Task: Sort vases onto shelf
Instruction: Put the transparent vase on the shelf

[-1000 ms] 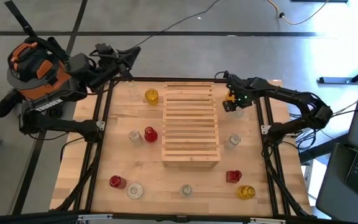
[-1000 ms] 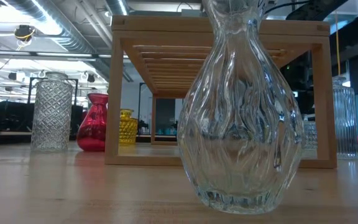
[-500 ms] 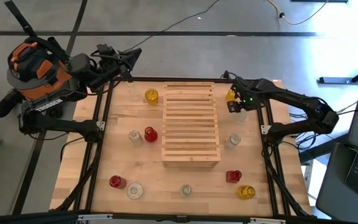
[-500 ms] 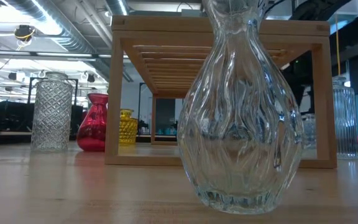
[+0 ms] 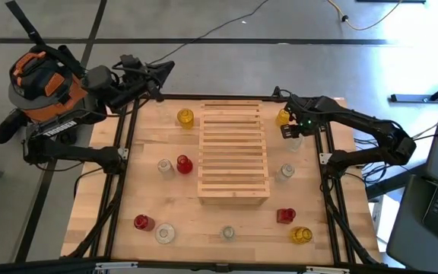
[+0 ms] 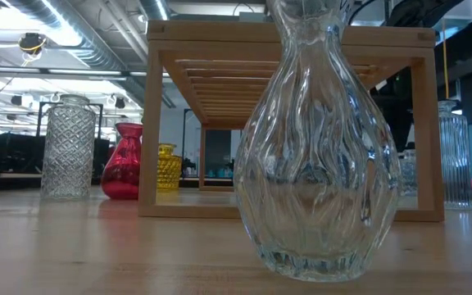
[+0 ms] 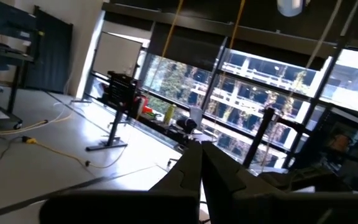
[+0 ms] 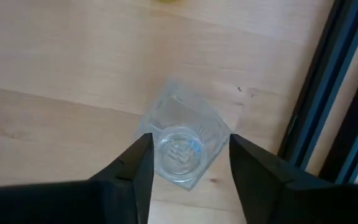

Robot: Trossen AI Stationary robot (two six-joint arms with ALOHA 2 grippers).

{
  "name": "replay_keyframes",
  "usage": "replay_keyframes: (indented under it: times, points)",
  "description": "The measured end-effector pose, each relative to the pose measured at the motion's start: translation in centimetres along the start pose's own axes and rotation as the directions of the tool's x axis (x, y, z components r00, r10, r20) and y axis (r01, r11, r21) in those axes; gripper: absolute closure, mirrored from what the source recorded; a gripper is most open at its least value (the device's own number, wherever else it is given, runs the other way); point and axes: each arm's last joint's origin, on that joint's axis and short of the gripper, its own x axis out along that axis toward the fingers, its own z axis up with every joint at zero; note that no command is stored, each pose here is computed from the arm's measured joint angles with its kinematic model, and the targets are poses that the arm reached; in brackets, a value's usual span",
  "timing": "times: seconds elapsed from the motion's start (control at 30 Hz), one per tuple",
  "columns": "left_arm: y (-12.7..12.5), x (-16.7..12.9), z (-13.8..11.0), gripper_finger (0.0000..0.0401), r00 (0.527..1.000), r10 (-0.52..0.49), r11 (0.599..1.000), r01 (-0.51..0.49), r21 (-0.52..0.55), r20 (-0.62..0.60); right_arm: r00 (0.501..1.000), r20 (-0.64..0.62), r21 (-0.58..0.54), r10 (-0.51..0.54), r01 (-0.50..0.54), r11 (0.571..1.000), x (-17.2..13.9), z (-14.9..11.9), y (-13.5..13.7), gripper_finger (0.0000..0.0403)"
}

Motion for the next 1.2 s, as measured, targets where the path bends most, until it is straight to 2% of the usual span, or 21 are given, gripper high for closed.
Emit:
replay_keyframes:
  times: [0.17, 0.33, 0.57, 0.7, 1.0, 1.1, 1.2]
  points:
    - [-0.1, 0.0, -0.1, 0.0401, 0.999, -0.046, 0.999, 0.046, -0.005, -0.019, 0.999, -0.045, -0.019, 0.028, -0.029, 0.999, 1.3, -0.5, -0.2, 0.0253]
    - [-0.1, 0.0, -0.1, 0.0401, 0.998, -0.051, 0.999, 0.051, -0.006, -0.021, 0.998, -0.047, -0.025, 0.039, -0.04, 0.999, 2.2, -0.8, -0.3, 0.0267]
    - [-0.1, 0.0, -0.1, 0.0401, 0.998, -0.051, 0.999, 0.051, -0.007, -0.021, 0.999, -0.027, -0.073, 0.046, -0.047, 0.996, 1.4, -0.4, 0.0, 0.0349]
    - [-0.1, 0.0, -0.1, 0.0401, 0.998, -0.051, 0.999, 0.051, -0.006, -0.021, 0.998, -0.02, -0.074, 0.061, -0.062, 0.995, 0.7, 0.0, 0.2, 0.035]
    - [-0.1, 0.0, -0.2, 0.0401, 0.998, -0.048, 0.999, 0.048, -0.004, -0.031, 0.992, -0.093, -0.13, 0.091, -0.102, 0.986, -3.3, 0.1, 0.4, 0.035]
    - [-0.1, 0.0, -0.2, 0.0401, 0.998, -0.048, 0.999, 0.048, -0.003, -0.031, 0.988, -0.102, -0.162, 0.117, -0.133, 0.978, -5.9, 0.3, 0.5, 0.035]
    - [-0.1, 0.0, -0.2, 0.0401, 0.998, -0.047, 0.999, 0.047, -0.002, -0.034, 0.982, -0.029, -0.199, 0.188, -0.19, 0.961, -9.6, 0.8, 0.8, 0.035]
